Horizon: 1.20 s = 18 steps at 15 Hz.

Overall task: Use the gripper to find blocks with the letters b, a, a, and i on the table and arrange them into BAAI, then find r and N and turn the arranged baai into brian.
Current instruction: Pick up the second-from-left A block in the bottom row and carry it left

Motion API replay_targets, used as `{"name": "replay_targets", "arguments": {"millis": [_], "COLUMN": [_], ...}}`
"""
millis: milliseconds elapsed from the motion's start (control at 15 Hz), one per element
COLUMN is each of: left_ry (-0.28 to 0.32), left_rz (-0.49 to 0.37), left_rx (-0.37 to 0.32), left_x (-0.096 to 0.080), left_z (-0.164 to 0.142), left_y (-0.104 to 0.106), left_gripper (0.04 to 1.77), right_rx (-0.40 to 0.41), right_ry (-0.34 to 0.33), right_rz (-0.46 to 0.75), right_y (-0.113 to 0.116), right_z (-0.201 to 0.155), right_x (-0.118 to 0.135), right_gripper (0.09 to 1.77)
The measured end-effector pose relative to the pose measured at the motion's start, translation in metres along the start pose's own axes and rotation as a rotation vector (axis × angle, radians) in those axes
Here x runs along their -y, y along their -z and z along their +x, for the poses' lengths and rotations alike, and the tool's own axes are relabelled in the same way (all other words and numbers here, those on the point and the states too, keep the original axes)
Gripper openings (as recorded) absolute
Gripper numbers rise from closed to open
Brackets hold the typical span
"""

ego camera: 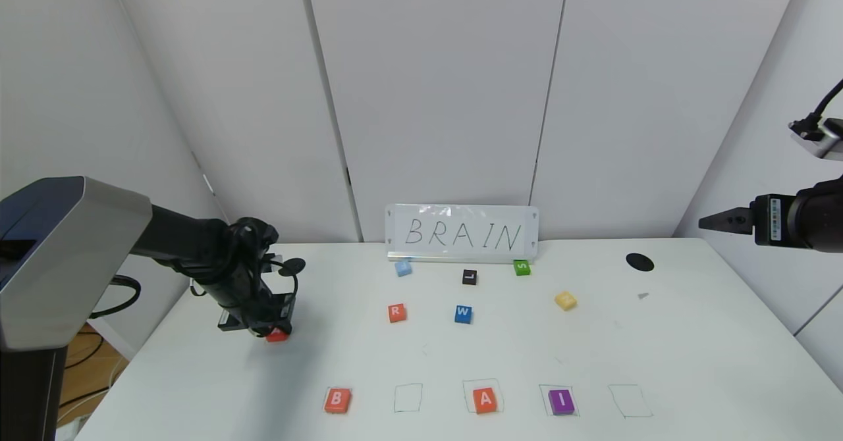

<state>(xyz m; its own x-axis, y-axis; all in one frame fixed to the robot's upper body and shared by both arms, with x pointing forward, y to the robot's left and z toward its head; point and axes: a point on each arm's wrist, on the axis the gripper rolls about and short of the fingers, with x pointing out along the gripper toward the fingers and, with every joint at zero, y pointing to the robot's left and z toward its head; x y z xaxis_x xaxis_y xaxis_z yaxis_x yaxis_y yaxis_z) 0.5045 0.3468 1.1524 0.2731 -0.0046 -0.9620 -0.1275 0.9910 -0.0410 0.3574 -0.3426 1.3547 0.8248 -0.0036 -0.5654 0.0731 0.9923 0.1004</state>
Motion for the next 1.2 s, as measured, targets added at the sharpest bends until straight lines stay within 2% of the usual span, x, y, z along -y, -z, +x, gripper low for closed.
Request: {"name": "replay_targets", "arguments": {"millis": [667,933,1200], "left_ry": [-0.004,-0.005,-0.005], "left_rz": [-0.005,-0.007,-0.010], "left_rx": [0.001,0.001,0.003], "left_x": [-0.0022,-0.0030,-0.0036], "left_z": [0.0030,0.0030,0.0019], "left_y": [-0.0019,-0.0021,-0.0031], "left_gripper": [0.52,0.97,1.28], "right_rx": [0.002,0.002,0.003], "right_ry": [0.002,0.002,0.003], "right_rz": [0.001,0.002,0.002], "right_y": [-0.0004,-0.0005,-0.0008], "right_z": [0.0000,0.0000,-0.0002], "right_x": [0.0005,0.0007,0.0007], "right_gripper": [1.71,1.71,1.71]}}
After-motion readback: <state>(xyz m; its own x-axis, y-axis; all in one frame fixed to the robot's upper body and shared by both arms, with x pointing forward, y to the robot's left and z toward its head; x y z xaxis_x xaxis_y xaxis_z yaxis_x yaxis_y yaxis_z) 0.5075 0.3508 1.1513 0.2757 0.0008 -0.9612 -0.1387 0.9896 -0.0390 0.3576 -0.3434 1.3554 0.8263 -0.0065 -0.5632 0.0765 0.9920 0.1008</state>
